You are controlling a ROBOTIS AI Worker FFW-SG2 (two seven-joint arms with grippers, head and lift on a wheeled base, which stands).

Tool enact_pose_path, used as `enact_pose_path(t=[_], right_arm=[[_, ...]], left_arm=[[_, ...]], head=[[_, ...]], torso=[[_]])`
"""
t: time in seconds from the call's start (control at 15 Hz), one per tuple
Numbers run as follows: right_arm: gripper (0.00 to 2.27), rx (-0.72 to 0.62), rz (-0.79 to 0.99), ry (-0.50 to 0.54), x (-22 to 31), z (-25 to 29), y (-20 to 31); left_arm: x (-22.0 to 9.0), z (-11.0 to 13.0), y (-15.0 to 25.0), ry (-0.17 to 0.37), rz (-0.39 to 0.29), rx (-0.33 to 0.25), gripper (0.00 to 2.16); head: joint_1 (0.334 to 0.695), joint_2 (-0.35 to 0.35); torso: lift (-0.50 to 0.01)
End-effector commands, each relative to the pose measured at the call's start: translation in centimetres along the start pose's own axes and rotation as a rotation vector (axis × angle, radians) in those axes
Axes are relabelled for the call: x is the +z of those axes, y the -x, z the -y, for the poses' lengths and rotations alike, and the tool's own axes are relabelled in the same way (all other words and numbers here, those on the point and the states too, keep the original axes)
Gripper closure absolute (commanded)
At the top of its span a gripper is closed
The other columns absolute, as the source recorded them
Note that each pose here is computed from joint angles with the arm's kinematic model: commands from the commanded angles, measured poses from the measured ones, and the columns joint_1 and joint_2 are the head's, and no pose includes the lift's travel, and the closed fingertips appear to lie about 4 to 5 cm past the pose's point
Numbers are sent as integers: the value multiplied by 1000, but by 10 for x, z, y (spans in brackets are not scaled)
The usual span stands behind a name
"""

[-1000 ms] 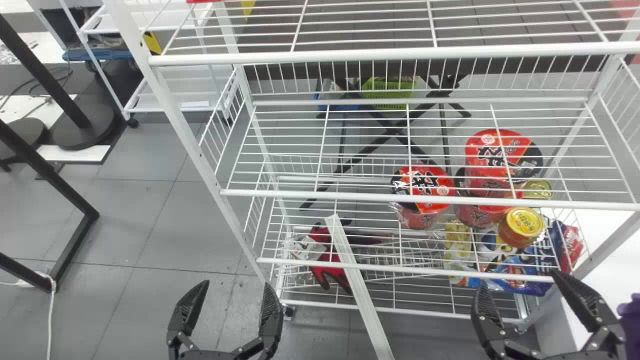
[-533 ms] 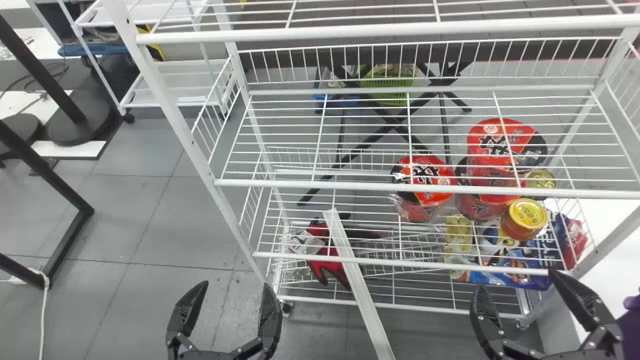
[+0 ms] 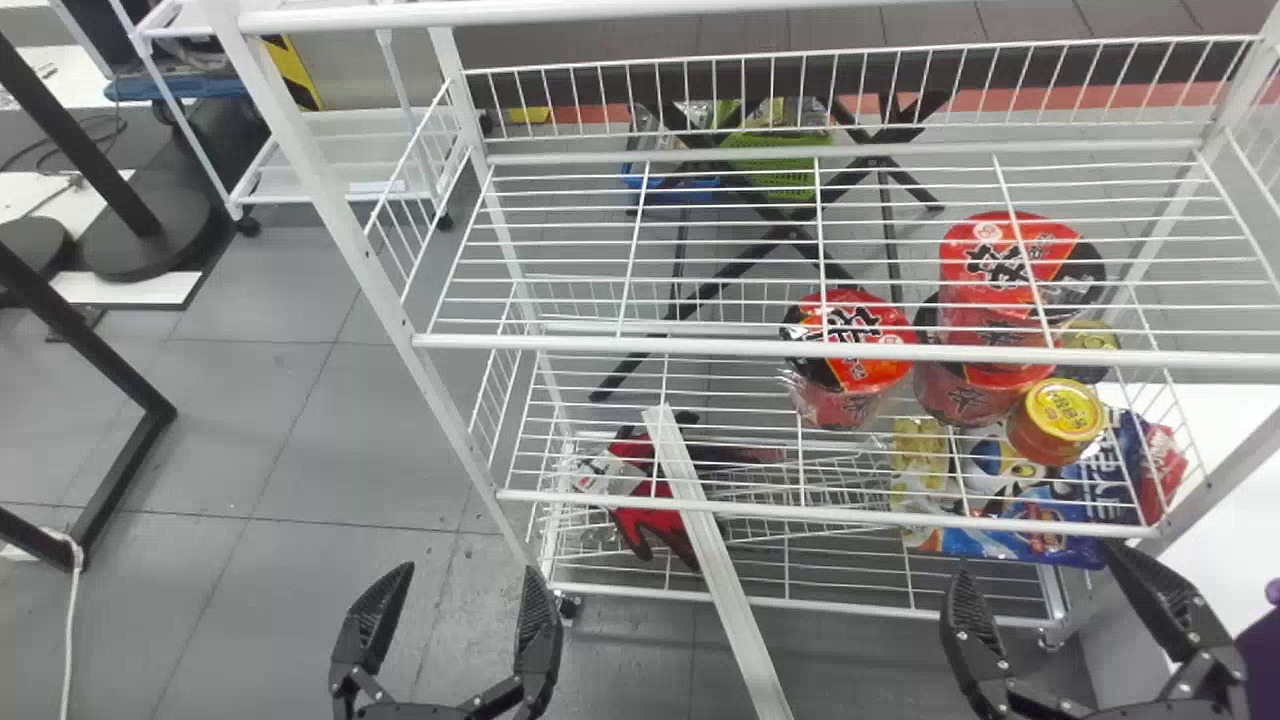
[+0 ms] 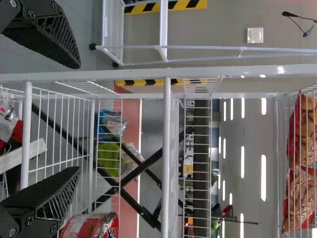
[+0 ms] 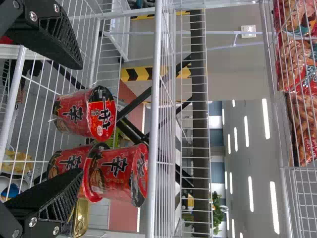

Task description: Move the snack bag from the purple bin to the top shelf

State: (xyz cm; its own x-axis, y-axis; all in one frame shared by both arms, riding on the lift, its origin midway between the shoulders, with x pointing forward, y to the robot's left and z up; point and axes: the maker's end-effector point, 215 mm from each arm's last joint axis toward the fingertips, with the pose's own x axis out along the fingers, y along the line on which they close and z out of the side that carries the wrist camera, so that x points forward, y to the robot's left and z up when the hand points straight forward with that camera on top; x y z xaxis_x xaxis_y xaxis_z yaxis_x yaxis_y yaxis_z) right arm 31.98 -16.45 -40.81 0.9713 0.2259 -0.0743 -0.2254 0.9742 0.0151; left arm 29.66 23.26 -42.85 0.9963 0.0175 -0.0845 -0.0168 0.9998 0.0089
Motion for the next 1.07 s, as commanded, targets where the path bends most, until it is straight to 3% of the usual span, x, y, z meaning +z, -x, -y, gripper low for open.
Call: enact_pose_path(t=[0.0, 0.67, 1.0], right_arm=[[73, -2, 0, 0, 0, 0, 0], [63, 0, 40, 1, 9, 5, -3], [53, 7, 93, -15, 22, 7, 0]], left_arm=[[0, 0, -1, 0, 1, 0, 80], [-1, 1, -4, 2, 1, 1, 80], [-3, 2, -5, 2, -7, 0, 80]], head=[[695, 131], [695, 127], [695, 115]], torso=[[-415], [-455], [-452]])
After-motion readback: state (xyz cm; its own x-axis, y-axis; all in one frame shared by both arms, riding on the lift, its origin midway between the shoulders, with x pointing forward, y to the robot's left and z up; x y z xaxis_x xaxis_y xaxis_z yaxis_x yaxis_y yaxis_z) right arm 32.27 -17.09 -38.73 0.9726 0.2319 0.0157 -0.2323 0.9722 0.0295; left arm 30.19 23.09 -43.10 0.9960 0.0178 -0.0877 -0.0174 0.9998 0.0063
